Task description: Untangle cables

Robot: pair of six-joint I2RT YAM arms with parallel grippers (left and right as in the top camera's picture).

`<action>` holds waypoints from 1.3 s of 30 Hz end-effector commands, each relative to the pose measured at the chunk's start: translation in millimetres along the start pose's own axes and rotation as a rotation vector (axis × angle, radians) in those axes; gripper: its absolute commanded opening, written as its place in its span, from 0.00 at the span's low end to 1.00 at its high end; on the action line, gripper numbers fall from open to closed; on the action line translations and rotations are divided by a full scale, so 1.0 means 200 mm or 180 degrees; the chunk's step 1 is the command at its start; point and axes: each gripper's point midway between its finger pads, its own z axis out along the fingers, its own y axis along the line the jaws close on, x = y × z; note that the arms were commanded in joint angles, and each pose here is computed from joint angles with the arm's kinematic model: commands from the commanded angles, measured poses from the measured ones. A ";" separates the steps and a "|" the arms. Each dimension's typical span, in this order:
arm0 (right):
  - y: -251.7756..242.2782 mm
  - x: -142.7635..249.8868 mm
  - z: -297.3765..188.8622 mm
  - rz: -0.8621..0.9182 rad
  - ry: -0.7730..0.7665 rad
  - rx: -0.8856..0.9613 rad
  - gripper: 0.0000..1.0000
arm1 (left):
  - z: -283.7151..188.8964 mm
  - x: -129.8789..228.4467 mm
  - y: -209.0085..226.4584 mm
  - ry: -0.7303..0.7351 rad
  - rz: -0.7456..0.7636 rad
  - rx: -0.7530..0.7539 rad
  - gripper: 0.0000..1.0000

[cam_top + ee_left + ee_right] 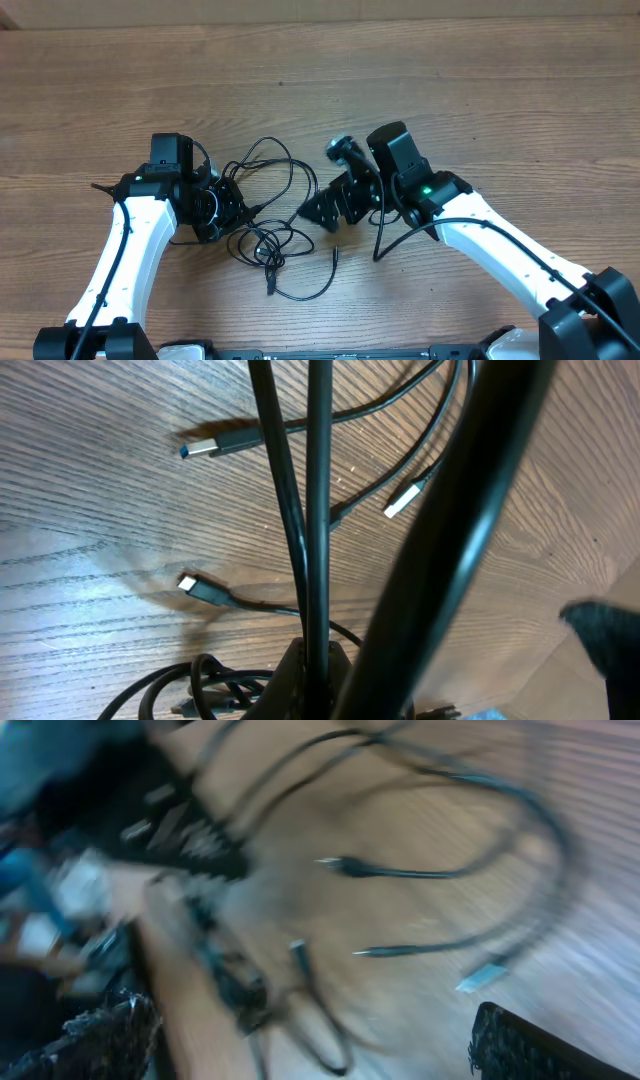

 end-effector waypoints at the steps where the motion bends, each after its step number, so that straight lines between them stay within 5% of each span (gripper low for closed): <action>1: 0.24 0.00 -0.02 -0.0776 -0.0024 -0.0616 1.00 | -0.02 -0.02 -0.02 -0.0073 0.0050 0.0013 0.04; 16: 0.53 0.14 0.10 -0.1492 0.0199 -0.1011 0.93 | -0.03 -0.08 0.04 -0.0297 -0.0433 -0.0200 0.05; 39: 0.30 0.13 0.25 -0.1496 0.0254 -0.0246 0.96 | 0.03 0.09 -0.15 0.0139 -0.0120 0.0161 0.04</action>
